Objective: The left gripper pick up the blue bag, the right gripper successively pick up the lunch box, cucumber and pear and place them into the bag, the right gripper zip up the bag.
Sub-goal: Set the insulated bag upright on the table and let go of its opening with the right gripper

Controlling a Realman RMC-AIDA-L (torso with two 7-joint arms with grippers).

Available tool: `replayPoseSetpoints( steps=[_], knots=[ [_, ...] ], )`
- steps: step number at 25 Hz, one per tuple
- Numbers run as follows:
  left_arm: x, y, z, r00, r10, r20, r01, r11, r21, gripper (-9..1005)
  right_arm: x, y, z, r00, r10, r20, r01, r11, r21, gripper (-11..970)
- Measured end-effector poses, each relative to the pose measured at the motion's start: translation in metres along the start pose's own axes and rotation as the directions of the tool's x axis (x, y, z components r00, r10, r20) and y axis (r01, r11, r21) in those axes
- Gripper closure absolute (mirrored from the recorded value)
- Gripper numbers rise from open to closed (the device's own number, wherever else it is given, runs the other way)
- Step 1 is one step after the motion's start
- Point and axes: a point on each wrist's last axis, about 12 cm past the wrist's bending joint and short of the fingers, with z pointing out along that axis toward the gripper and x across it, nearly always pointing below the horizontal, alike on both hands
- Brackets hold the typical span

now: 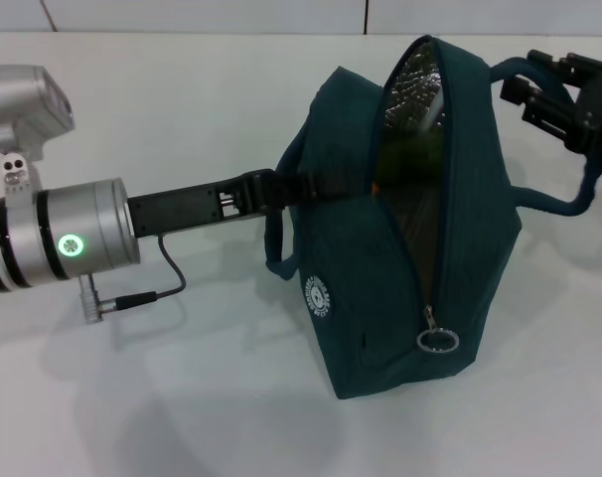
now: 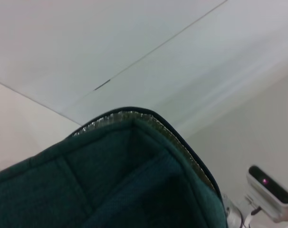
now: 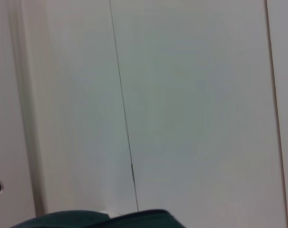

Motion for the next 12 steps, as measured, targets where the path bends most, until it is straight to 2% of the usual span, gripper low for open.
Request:
replayPoseSetpoints(
  steps=[6,12],
  knots=[
    [0.000,0.000,-0.001,1.000,-0.002,0.008,0.002,1.000,0.002,945,0.001,0.002,-0.014,0.999,0.005,0.032,-0.005,1.000,-0.010,431],
    [0.000,0.000,-0.001,1.000,-0.005,0.010,0.005,1.000,0.001,945,0.002,0.003,-0.021,0.999,0.011,0.040,-0.010,1.000,-0.012,304]
  ],
)
